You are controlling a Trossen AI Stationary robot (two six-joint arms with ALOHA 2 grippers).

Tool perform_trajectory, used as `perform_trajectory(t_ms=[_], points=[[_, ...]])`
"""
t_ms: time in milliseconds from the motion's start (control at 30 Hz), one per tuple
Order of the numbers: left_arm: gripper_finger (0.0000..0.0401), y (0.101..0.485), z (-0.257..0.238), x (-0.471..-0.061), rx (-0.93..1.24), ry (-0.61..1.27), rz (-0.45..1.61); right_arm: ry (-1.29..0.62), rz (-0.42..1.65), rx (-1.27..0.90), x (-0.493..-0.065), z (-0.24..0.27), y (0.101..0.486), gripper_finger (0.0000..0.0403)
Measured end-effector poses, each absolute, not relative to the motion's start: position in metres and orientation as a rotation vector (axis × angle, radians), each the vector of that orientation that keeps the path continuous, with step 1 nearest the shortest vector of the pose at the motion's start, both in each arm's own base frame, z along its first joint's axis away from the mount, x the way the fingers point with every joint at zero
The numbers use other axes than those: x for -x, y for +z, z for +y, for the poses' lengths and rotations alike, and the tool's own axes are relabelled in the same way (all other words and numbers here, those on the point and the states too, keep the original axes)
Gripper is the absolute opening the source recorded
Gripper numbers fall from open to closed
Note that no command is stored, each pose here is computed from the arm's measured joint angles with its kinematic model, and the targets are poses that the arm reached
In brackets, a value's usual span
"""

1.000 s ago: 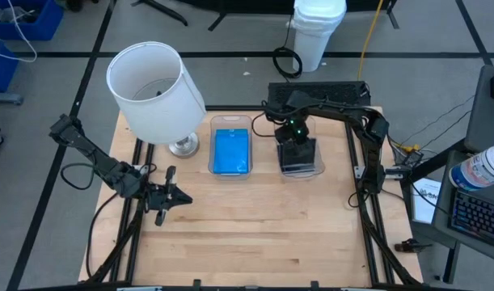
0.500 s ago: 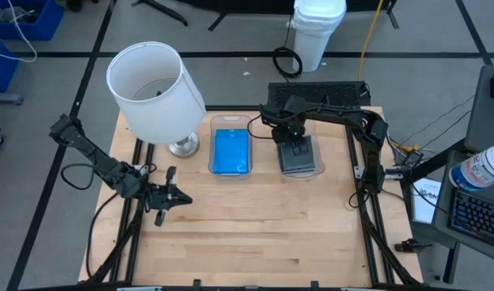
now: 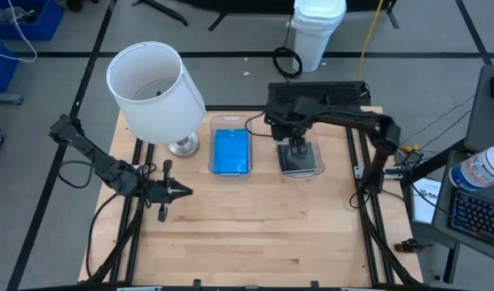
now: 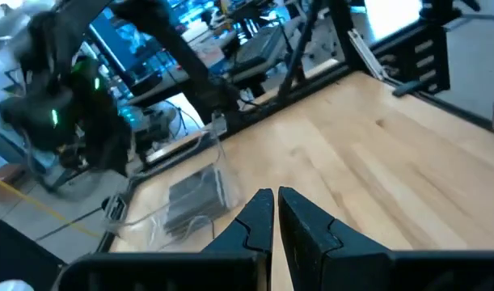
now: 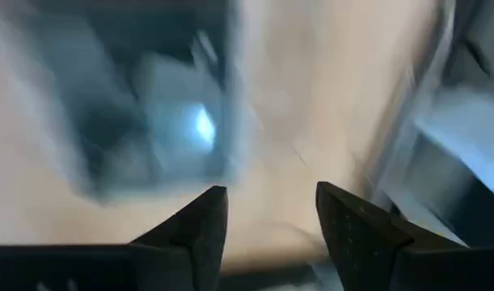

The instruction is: Pick & place jewel cases by type

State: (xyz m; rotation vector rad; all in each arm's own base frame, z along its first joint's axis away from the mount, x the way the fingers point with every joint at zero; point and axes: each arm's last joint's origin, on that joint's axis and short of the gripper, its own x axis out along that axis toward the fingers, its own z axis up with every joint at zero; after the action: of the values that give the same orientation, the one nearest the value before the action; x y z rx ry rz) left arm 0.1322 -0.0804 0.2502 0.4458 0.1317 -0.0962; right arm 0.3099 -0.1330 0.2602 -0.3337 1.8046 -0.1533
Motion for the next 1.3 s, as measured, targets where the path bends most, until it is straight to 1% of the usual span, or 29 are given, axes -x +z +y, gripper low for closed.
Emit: perform_trajectory(t_ms=[67, 133, 167, 267, 400, 500, 600, 700, 767, 833, 867, 967, 1033, 1133, 1233, 1300], points=[[0.0031, 0.260, -0.080, -0.132, -0.439, -0.093, 0.132, -0.080, 1.613, 0.226, -0.309, -0.123, 0.280, 0.0172], [0.0031, 0.272, -0.080, -0.131, -0.451, -0.108, 0.145, 0.005, 1.368, 0.158, -0.308, -0.110, 0.305, 0.0160], [0.0030, 0.278, -0.079, -0.130, -0.466, -0.111, 0.159, 0.032, 1.248, 0.163, -0.306, -0.102, 0.317, 0.0153], [0.0031, 0.297, -0.077, -0.126, -0.521, -0.137, 0.188, 0.053, 0.943, 0.279, -0.292, -0.075, 0.344, 0.0128], [0.0030, 0.312, -0.073, -0.120, -0.598, -0.174, 0.202, 0.068, 0.594, 0.398, -0.264, -0.039, 0.353, 0.0082], [0.0030, 0.317, -0.064, -0.112, -0.629, -0.084, 0.218, 0.087, 0.422, 0.410, -0.238, -0.019, 0.344, 0.0041], [0.0030, 0.321, -0.049, -0.095, -0.597, -0.022, 0.200, 0.097, 0.350, 0.373, -0.213, -0.009, 0.323, 0.0008], [0.0030, 0.324, -0.035, -0.075, -0.487, -0.029, 0.093, 0.098, 0.253, 0.301, -0.195, -0.006, 0.302, 0.0009], [0.0030, 0.321, -0.030, -0.068, -0.422, -0.055, -0.045, 0.116, 0.159, 0.264, -0.189, -0.006, 0.292, 0.0012], [0.0030, 0.306, -0.032, -0.070, -0.439, -0.073, -0.139, 0.135, 0.084, 0.233, -0.187, -0.008, 0.282, 0.0009], [0.0030, 0.296, -0.033, -0.074, -0.465, -0.066, -0.145, 0.155, 0.048, 0.212, -0.188, -0.009, 0.277, 0.0006], [0.0030, 0.263, -0.033, -0.085, -0.503, -0.023, -0.065, 0.270, 0.002, 0.135, -0.191, -0.014, 0.265, 0.0002], [0.0030, 0.248, -0.032, -0.091, -0.456, -0.013, -0.045, 0.309, 0.009, 0.075, -0.194, -0.018, 0.259, 0.0003], [0.0025, 0.234, -0.032, -0.097, -0.350, -0.032, -0.076, 0.281, 0.064, -0.005, -0.202, -0.021, 0.249, 0.0001], [0.0007, 0.213, -0.032, -0.101, -0.319, -0.060, -0.048, 0.280, 0.119, -0.021, -0.212, -0.016, 0.237, 0.0001], [0.0007, 0.200, -0.032, -0.104, -0.306, -0.083, -0.038, 0.321, 0.137, -0.005, -0.219, -0.007, 0.231, 0.0001]])
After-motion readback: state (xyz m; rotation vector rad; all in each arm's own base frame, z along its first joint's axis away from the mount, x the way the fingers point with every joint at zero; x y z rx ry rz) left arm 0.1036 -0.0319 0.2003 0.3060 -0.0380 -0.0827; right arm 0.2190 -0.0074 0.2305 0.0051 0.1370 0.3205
